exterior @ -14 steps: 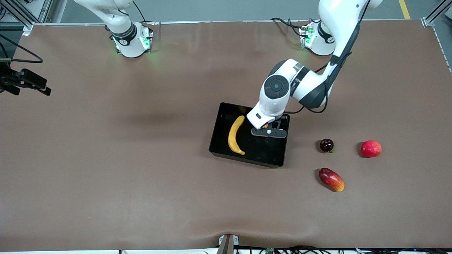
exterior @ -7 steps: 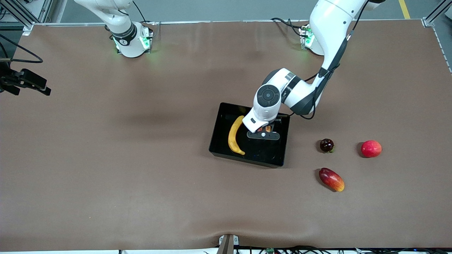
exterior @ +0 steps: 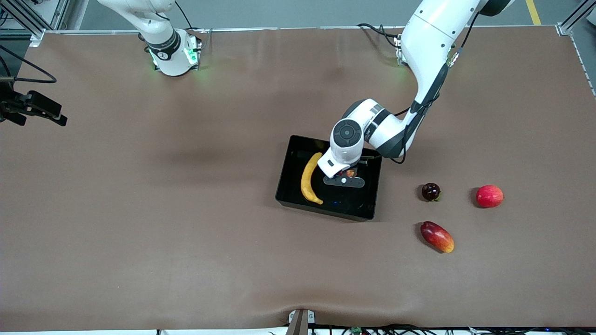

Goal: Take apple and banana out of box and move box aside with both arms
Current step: 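Grasp the red apple in the tray with the left gripper, then carry the apple out of the tray toward the other fruits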

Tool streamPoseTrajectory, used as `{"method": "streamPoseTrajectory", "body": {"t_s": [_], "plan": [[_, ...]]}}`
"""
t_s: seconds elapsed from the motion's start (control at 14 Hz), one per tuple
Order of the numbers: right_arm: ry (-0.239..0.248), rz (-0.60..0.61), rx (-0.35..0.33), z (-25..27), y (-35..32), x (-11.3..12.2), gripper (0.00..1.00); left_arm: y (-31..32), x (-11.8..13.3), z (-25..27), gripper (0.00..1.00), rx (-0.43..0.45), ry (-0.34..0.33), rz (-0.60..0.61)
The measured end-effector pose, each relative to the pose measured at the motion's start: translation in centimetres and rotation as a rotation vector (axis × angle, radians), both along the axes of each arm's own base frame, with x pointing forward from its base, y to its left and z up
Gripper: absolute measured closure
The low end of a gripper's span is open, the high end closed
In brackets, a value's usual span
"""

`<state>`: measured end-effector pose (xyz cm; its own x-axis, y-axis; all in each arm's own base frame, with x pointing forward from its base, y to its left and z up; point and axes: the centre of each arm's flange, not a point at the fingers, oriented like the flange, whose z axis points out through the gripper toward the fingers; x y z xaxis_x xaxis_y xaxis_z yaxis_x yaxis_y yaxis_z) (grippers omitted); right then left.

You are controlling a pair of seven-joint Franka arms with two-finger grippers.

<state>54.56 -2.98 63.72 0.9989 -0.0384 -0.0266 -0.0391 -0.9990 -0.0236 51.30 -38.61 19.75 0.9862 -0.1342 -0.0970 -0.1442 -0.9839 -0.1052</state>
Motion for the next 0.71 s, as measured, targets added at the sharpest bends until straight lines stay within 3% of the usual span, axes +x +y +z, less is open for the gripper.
{"method": "streamPoseTrajectory", "body": {"t_s": [0.07, 0.14, 0.43, 0.71], "plan": [[0.000, 0.000, 0.000, 0.0, 0.0, 0.0, 0.00, 0.1, 0.1, -0.1, 0.26, 0.001, -0.001, 0.000], [0.000, 0.000, 0.000, 0.0, 0.0, 0.0, 0.00, 0.0, 0.2, 0.1, 0.30, -0.001, -0.004, 0.001], [0.000, 0.000, 0.000, 0.0, 0.0, 0.0, 0.00, 0.0, 1.1, 2.5, 0.30, 0.004, -0.019, 0.010], [0.000, 0.000, 0.000, 0.0, 0.0, 0.0, 0.00, 1.6, 3.1, 12.7, 0.30, 0.014, -0.084, 0.016]]}}
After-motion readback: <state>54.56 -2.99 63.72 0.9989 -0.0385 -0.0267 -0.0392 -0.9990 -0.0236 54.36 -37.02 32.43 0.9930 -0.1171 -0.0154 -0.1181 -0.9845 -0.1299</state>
